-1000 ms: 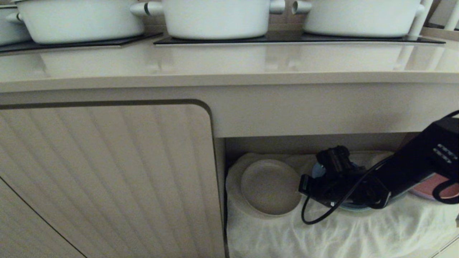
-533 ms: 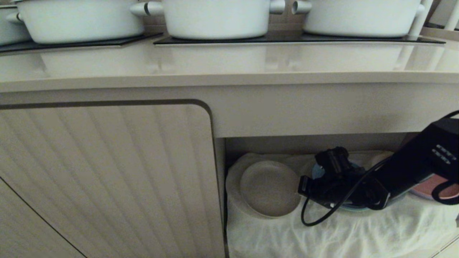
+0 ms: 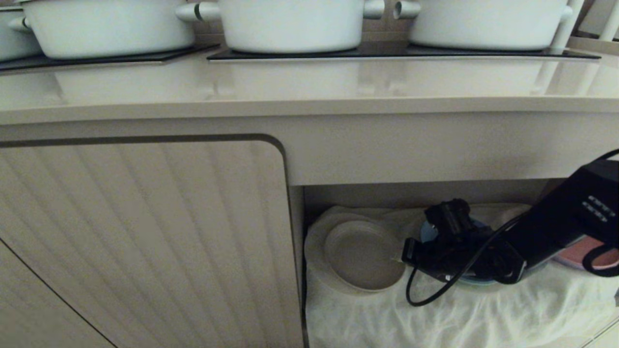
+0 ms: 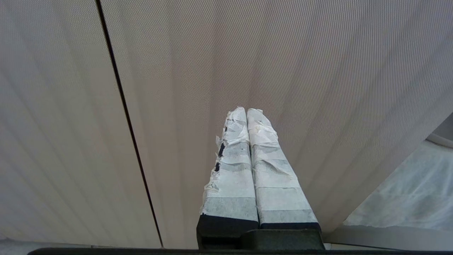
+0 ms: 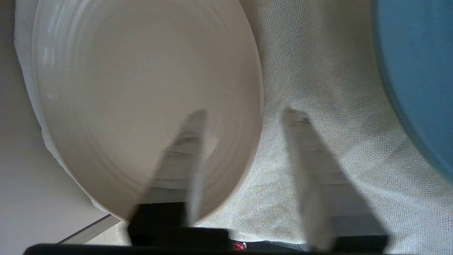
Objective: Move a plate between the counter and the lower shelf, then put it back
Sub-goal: Put the plate in the cupboard
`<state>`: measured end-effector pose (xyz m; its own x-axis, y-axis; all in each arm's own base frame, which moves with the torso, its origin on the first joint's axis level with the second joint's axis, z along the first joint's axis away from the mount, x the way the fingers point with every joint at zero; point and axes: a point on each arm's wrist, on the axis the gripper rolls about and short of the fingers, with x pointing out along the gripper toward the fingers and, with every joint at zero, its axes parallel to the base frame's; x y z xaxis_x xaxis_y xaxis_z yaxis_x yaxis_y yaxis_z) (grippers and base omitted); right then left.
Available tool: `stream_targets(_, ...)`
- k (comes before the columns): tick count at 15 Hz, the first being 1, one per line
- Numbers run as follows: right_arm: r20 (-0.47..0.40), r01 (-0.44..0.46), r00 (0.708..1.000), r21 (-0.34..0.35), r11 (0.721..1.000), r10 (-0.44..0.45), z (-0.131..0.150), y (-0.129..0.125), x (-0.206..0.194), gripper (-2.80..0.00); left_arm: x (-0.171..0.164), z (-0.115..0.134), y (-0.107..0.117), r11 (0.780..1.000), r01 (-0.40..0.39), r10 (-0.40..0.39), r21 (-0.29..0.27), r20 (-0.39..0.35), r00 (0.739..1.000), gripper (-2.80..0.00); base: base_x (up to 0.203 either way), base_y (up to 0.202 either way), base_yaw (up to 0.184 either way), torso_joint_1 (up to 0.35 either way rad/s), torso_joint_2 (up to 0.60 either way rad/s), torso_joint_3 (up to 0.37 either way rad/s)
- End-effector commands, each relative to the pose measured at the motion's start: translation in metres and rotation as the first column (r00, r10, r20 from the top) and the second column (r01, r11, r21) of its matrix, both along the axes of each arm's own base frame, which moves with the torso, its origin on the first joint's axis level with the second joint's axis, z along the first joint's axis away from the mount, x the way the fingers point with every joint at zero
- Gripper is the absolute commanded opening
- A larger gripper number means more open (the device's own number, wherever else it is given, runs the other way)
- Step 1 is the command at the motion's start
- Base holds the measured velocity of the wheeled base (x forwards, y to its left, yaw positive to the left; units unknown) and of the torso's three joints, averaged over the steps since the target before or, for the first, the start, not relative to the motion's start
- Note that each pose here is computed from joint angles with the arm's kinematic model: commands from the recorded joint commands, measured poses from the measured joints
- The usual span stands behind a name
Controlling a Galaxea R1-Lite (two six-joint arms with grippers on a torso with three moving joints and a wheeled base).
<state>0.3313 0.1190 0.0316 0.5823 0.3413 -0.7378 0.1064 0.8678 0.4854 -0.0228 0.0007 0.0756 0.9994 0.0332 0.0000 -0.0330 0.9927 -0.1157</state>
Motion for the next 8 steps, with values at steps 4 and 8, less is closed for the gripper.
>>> stream_targets(4, 0.004, 0.001, 1.000, 0.005, 1.000, -0.001, 0.0006, 0.0003, -0.0001, 0.00, 0.0000, -0.0001, 0.0000, 1.000, -0.001, 0.001, -0.002, 0.000, 1.000, -2.80, 0.000, 0.000, 0.000, 0.000, 0.00, 0.000)
stream_targets(8, -0.003, 0.001, 1.000, 0.001, 1.000, -0.001, -0.0010, -0.0005, -0.0025, 0.00, 0.0000, -0.0001, 0.0000, 1.000, -0.001, 0.001, -0.001, 0.000, 1.000, -2.80, 0.000, 0.000, 0.000, 0.000, 0.00, 0.000)
